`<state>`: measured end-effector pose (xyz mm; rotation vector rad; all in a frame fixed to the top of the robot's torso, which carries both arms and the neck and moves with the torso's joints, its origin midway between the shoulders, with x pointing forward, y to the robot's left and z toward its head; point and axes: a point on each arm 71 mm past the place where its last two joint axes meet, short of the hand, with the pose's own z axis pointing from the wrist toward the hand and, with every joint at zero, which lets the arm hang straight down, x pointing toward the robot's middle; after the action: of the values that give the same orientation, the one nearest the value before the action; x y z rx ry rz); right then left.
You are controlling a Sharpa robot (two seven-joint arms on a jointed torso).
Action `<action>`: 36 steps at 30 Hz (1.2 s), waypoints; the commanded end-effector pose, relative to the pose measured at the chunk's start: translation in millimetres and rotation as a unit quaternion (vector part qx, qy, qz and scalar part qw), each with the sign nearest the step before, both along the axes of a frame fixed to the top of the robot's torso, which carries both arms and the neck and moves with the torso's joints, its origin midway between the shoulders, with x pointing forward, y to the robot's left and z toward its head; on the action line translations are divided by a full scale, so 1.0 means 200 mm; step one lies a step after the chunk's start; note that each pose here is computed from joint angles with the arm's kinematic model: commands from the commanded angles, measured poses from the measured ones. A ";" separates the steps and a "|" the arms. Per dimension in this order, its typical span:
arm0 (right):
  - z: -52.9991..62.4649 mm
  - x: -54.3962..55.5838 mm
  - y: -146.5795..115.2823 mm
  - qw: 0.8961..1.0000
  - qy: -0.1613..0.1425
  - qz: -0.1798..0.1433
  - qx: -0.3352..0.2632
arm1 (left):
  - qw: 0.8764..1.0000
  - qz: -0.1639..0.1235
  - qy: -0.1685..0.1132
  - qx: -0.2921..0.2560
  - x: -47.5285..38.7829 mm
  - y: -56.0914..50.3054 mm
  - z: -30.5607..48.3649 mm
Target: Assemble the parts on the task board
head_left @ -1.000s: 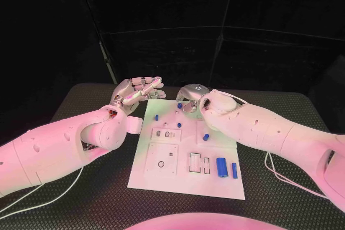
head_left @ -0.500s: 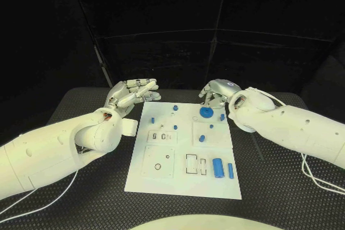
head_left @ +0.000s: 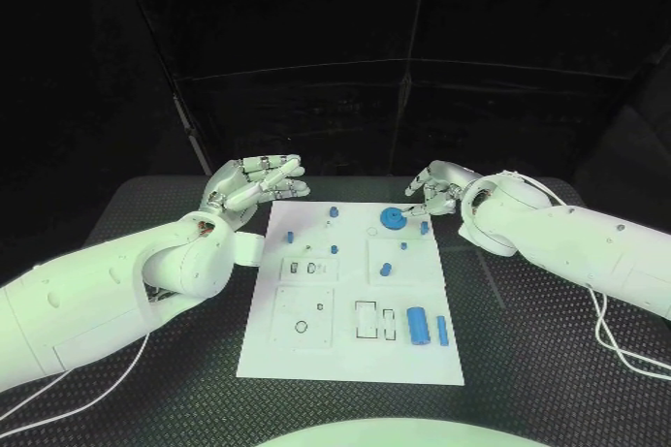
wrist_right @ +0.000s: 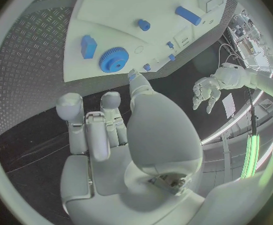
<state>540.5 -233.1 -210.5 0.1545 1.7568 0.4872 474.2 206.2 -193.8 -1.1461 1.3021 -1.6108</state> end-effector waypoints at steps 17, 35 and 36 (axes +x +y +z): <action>-0.08 0.06 0.14 0.999 0.020 0.025 -0.038 | 1.000 -0.007 -0.004 -0.003 0.006 -0.01 0.005; -0.11 0.06 0.16 0.996 0.039 0.042 -0.076 | 1.000 -0.005 -0.004 -0.002 0.009 -0.01 0.003; -0.11 0.06 0.16 0.995 0.039 0.042 -0.077 | 1.000 -0.005 -0.003 -0.002 0.009 -0.01 0.002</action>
<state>553.0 -203.1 -232.7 0.0331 1.8578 0.4243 476.0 206.3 -195.2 -1.1484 1.3040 -1.6085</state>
